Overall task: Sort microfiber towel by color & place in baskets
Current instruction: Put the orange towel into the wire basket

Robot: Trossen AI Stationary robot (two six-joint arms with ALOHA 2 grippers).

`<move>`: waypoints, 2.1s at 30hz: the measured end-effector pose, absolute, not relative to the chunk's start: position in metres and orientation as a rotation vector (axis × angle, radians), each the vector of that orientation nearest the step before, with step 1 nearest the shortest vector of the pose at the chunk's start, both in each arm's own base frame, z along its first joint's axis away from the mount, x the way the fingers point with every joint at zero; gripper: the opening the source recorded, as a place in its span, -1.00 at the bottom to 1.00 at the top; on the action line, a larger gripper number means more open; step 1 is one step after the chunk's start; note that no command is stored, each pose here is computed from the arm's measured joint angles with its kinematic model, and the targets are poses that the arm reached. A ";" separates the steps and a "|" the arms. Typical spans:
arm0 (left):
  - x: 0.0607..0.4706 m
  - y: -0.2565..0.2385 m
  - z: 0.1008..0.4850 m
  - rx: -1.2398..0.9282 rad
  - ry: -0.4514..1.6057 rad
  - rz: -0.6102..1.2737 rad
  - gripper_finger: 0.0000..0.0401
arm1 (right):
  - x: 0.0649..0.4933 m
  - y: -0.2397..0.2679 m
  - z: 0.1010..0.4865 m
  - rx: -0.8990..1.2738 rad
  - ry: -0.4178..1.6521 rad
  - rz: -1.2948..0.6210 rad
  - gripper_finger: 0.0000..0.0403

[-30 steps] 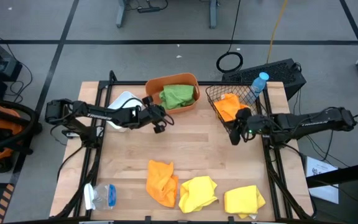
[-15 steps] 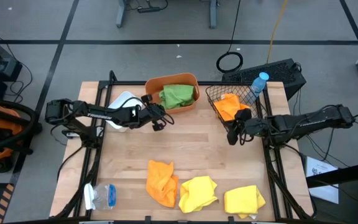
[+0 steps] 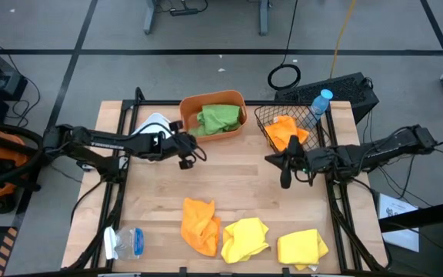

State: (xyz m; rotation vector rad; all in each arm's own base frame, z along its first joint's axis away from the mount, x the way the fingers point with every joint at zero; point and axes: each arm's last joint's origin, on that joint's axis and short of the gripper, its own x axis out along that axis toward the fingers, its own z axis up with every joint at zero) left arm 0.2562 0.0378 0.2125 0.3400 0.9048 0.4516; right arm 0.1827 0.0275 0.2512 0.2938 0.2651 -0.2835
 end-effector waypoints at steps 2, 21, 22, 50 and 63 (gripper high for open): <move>0.254 0.039 0.211 0.350 0.935 0.453 -0.39 | 0.183 0.029 0.251 0.292 0.268 -0.277 -1.00; 0.264 0.048 0.211 0.388 0.901 0.574 -0.39 | 0.184 0.043 0.246 0.289 0.301 -0.218 -1.00; 0.266 0.042 0.214 0.360 0.890 0.542 -0.39 | 0.184 0.043 0.246 0.292 0.301 -0.218 -1.00; 0.232 -0.187 0.191 0.019 0.774 -0.222 0.45 | 0.211 0.087 0.237 0.278 0.193 -0.060 -1.00; 0.257 -0.191 0.152 0.235 0.734 -0.185 -0.18 | 0.213 0.094 0.237 0.279 0.171 -0.028 -1.00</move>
